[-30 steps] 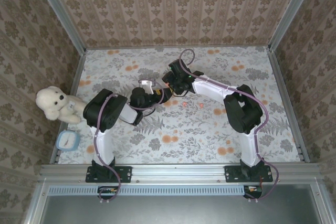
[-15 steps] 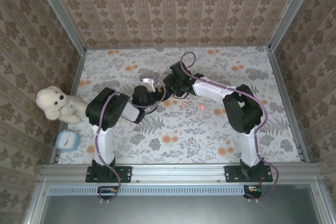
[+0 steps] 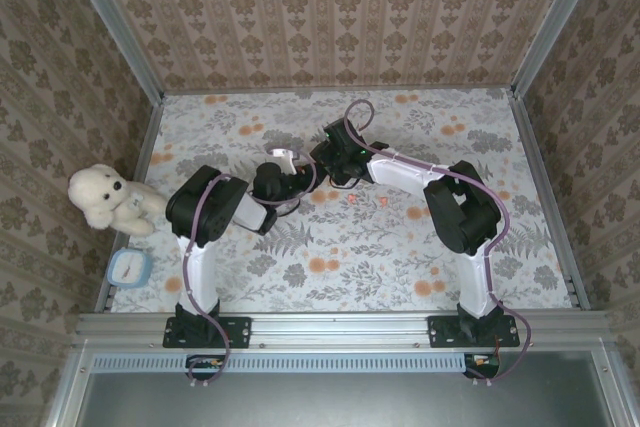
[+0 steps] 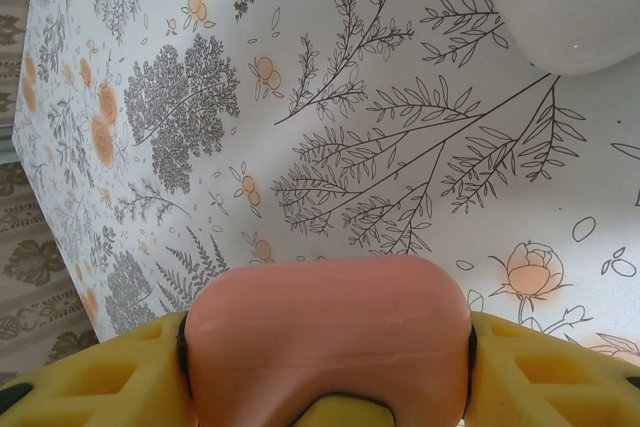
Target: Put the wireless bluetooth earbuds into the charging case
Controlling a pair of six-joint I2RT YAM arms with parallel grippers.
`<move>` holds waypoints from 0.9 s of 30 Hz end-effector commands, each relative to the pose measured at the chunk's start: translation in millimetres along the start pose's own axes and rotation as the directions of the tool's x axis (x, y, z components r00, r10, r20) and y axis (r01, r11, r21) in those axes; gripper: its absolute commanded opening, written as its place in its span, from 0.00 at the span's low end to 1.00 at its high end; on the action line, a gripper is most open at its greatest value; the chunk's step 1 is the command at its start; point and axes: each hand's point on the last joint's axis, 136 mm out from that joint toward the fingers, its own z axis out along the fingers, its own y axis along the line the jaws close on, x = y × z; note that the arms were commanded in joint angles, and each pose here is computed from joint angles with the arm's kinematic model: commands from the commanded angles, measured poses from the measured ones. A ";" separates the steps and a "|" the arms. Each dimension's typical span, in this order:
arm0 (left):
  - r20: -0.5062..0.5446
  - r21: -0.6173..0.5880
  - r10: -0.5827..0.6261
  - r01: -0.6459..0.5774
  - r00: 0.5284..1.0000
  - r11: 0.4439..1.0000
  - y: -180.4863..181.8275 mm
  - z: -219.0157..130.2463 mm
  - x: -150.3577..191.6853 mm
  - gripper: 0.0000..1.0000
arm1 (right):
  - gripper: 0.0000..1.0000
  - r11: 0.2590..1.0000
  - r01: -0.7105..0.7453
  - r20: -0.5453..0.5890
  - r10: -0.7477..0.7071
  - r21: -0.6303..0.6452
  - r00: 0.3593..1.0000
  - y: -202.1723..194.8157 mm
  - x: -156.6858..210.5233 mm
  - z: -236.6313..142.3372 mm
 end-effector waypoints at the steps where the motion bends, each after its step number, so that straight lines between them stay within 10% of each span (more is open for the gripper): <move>1: 0.044 0.017 0.008 -0.009 0.999 1.000 -2.5 5.4 -13.4 0.27 | 0.52 1.000 -0.016 -0.040 0.015 -0.024 0.999 6.0 9.6 -12.1; 16: 0.066 0.040 -0.002 -0.001 0.998 0.999 -13.1 11.9 -21.6 0.15 | 0.53 0.997 -0.031 -0.044 0.029 -0.064 0.999 15.7 9.9 -21.1; 27: 0.054 0.085 -0.004 -0.001 0.999 0.996 -25.4 5.1 -28.3 0.10 | 0.83 0.987 -0.037 0.057 0.047 -0.156 0.997 34.6 -39.0 -53.4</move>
